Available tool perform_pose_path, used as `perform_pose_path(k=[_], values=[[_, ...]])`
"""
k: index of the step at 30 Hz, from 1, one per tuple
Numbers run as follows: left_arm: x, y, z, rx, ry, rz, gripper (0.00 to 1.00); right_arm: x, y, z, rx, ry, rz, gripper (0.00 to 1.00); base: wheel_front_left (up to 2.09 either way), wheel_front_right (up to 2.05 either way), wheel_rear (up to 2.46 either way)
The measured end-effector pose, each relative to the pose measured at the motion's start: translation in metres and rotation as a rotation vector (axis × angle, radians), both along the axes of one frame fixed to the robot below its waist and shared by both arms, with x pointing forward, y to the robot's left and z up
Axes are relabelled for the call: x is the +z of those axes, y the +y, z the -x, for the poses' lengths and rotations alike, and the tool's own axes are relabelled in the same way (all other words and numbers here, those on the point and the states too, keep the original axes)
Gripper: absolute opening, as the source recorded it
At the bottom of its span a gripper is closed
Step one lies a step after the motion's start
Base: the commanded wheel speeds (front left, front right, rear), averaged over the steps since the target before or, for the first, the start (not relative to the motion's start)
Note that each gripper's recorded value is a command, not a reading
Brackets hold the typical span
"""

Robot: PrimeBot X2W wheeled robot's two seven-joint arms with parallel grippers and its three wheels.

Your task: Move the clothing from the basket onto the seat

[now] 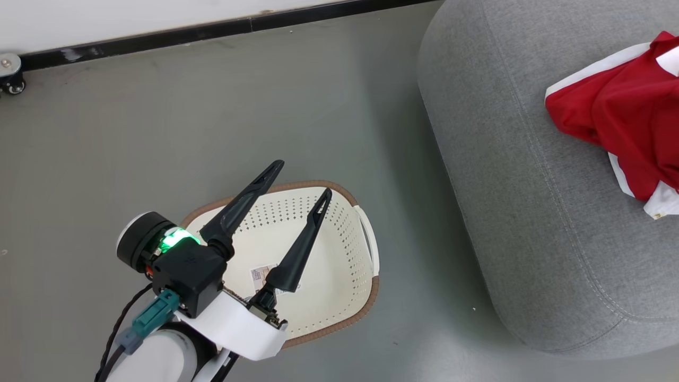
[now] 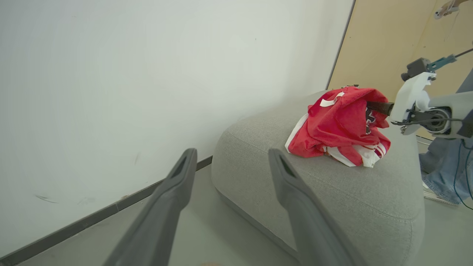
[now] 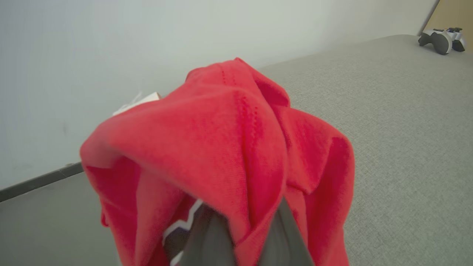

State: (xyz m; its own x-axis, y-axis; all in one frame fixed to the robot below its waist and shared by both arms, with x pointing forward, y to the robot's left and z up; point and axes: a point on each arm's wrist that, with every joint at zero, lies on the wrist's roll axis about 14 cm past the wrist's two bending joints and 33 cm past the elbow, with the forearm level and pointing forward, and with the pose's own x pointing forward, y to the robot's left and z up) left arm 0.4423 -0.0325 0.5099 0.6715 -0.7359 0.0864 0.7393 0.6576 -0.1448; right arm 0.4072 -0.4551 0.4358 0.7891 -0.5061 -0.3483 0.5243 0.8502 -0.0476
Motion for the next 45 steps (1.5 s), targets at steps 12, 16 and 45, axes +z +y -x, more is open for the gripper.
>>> perform_pose_path(k=[12, 16, 45], values=[[0.005, -0.014, 0.006, -0.037, -0.015, 0.020, 1.00, -0.002, 0.004, 0.025, 0.001, -0.012, 0.014, 1.00, 0.00, 0.00, 0.00], [0.010, -0.019, 0.008, -0.049, -0.025, 0.029, 1.00, -0.005, 0.004, 0.040, -0.008, -0.010, 0.009, 1.00, 0.00, 0.00, 0.00], [0.013, 0.013, 0.015, 0.136, -0.009, 0.043, 1.00, 0.087, 0.084, 0.015, 0.287, -0.325, 0.100, 1.00, 0.00, 0.00, 0.00]])
